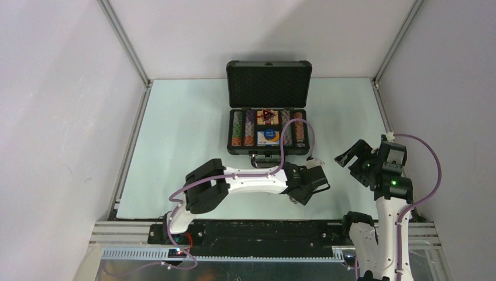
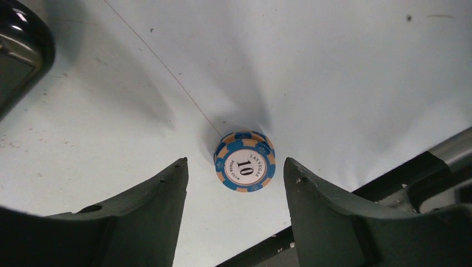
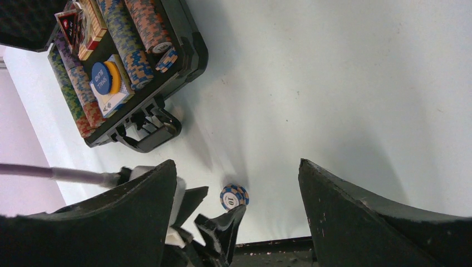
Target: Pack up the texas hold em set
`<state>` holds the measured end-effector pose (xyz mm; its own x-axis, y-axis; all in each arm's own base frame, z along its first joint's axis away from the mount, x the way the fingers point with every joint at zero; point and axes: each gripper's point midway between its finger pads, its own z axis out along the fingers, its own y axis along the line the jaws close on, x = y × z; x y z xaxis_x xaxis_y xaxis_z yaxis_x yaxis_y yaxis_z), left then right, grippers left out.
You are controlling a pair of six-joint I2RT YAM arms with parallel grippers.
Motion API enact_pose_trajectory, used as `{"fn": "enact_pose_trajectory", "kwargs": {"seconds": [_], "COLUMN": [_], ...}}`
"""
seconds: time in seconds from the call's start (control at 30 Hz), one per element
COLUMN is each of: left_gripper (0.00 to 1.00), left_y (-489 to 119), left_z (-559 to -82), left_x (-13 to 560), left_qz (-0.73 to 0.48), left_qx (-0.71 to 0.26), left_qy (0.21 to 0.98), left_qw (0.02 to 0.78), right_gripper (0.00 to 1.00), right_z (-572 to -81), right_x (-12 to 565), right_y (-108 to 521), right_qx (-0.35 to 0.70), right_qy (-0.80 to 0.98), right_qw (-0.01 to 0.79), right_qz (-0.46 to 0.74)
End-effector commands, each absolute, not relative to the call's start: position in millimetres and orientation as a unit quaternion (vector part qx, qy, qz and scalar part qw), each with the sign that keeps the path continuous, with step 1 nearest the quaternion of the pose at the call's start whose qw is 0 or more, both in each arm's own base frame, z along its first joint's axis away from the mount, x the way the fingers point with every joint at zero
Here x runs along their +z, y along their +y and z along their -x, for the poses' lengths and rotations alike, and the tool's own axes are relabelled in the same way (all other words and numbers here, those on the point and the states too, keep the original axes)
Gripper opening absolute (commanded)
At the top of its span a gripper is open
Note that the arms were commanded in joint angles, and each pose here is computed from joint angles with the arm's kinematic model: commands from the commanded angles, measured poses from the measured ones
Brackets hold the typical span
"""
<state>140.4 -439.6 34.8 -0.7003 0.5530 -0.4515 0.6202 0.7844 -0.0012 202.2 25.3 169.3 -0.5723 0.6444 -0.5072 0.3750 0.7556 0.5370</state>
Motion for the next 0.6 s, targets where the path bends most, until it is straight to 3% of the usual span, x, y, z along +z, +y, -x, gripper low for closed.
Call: {"fn": "enact_pose_trajectory", "kwargs": {"seconds": [0.0,0.3,0.5,0.57], "left_gripper": [0.69,0.78,0.79,0.80], "left_y": [-448,-420,-350,-319], "left_z": [-152,-166,-195,-202], "left_x": [100,162,194,176], "left_qz": [-0.300,-0.271,-0.193,-0.173], "left_qx": [-0.120,-0.162,-0.186,-0.171], "left_qy": [0.903,0.874,0.867,0.876], "left_qw": [0.282,0.369,0.420,0.417], "right_gripper": [0.84,0.84,0.84,0.84], "right_z": [-205,-207,-209,-211], "right_x": [179,183,190,193], "right_y": [26,27,33,34], "right_qx": [0.192,0.199,0.217,0.221], "right_qy": [0.862,0.858,0.852,0.849], "right_qw": [0.375,0.384,0.393,0.399], "right_qz": [-0.280,-0.279,-0.268,-0.267]}}
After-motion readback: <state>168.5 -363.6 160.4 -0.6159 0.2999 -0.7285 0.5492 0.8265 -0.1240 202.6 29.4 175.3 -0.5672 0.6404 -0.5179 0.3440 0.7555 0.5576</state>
